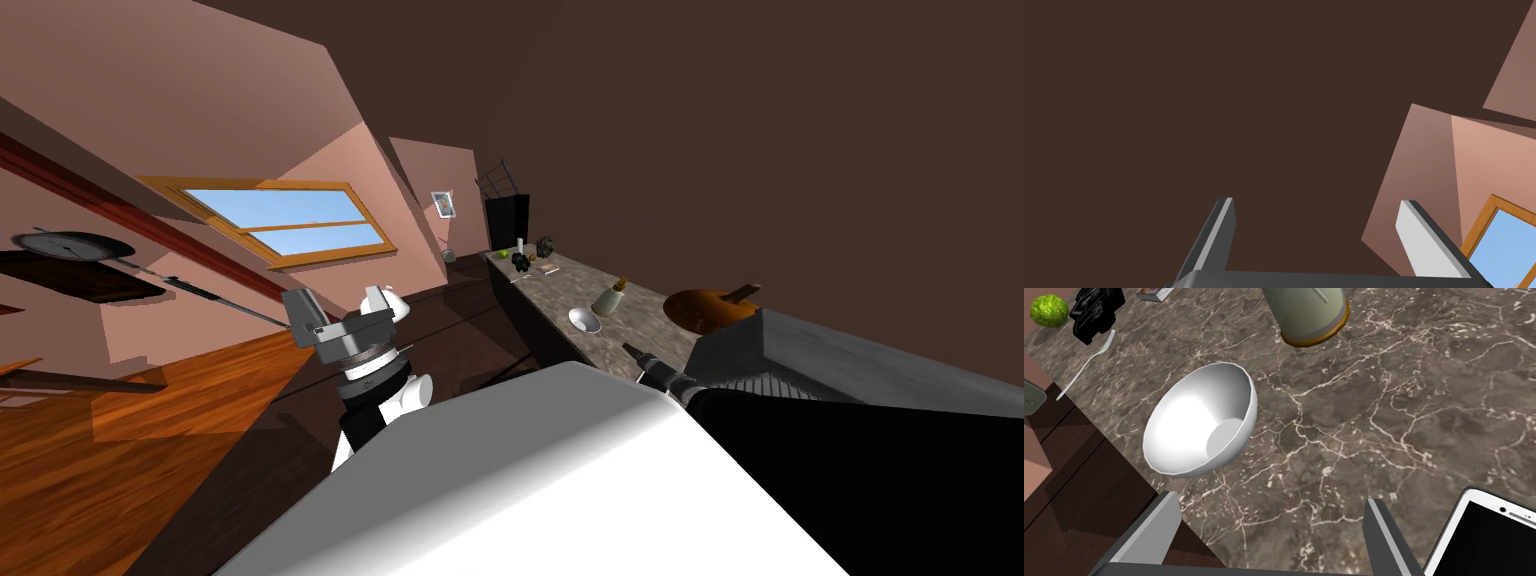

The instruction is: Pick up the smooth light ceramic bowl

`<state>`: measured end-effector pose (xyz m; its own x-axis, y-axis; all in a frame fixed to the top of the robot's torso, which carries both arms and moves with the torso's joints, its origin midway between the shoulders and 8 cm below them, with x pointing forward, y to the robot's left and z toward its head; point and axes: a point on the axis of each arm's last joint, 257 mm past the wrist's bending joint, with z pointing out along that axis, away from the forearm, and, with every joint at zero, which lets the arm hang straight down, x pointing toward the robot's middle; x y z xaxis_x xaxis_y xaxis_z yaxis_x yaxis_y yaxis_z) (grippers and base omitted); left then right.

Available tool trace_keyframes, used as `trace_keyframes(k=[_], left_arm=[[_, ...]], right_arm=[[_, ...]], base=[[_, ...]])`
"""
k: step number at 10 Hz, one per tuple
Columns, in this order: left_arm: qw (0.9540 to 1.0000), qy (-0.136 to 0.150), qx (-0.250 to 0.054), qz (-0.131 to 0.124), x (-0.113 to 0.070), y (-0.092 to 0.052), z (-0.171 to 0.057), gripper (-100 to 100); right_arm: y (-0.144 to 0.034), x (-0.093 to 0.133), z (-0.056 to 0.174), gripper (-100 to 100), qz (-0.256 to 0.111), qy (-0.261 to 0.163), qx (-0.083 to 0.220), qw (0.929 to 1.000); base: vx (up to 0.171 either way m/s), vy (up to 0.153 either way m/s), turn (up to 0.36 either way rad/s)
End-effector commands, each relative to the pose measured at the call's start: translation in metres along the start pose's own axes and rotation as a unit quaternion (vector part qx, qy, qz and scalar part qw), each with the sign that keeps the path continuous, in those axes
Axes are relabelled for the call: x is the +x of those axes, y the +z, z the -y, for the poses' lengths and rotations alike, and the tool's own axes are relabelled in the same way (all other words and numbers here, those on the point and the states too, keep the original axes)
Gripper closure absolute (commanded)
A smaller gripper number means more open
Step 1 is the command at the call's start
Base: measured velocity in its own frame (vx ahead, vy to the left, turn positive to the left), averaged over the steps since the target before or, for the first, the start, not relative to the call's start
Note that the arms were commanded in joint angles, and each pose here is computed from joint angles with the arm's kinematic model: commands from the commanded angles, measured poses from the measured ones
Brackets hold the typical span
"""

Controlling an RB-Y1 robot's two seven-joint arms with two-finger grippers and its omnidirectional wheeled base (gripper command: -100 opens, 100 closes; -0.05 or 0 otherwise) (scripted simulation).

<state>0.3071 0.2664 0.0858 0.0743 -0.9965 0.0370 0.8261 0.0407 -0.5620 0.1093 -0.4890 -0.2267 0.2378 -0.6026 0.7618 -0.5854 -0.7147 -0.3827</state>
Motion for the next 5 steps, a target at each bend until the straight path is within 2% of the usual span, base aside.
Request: trace_keyframes(k=[1, 2, 3, 4, 5], left_arm=[[1.0000, 0.000, 0.000, 0.000, 0.000, 0.000, 0.000, 0], [1.0000, 0.000, 0.000, 0.000, 0.000, 0.000, 0.000, 0], [1.0000, 0.000, 0.000, 0.000, 0.000, 0.000, 0.000, 0], [1.0000, 0.000, 0.000, 0.000, 0.000, 0.000, 0.000, 0], [1.0000, 0.000, 0.000, 0.000, 0.000, 0.000, 0.000, 0]], right_arm=[[-0.009, -0.008, -0.014, -100, 0.021, 0.041, -0.016, 0.9988], [-0.009, -0.008, -0.014, -100, 0.021, 0.057, -0.016, 0.9980], [-0.016, -0.015, -0.026, -100, 0.038, 0.090, -0.030, 0.9947], [-0.016, -0.015, -0.025, -100, 0.038, 0.096, -0.030, 0.9942], [-0.024, -0.022, -0.036, -100, 0.055, 0.124, -0.043, 0.9898]], base=[[0.139, 0.002, 0.092], [0.114, 0.002, 0.050], [0.127, -0.006, 0.074], [0.108, -0.006, 0.038], [0.111, -0.013, 0.095]])
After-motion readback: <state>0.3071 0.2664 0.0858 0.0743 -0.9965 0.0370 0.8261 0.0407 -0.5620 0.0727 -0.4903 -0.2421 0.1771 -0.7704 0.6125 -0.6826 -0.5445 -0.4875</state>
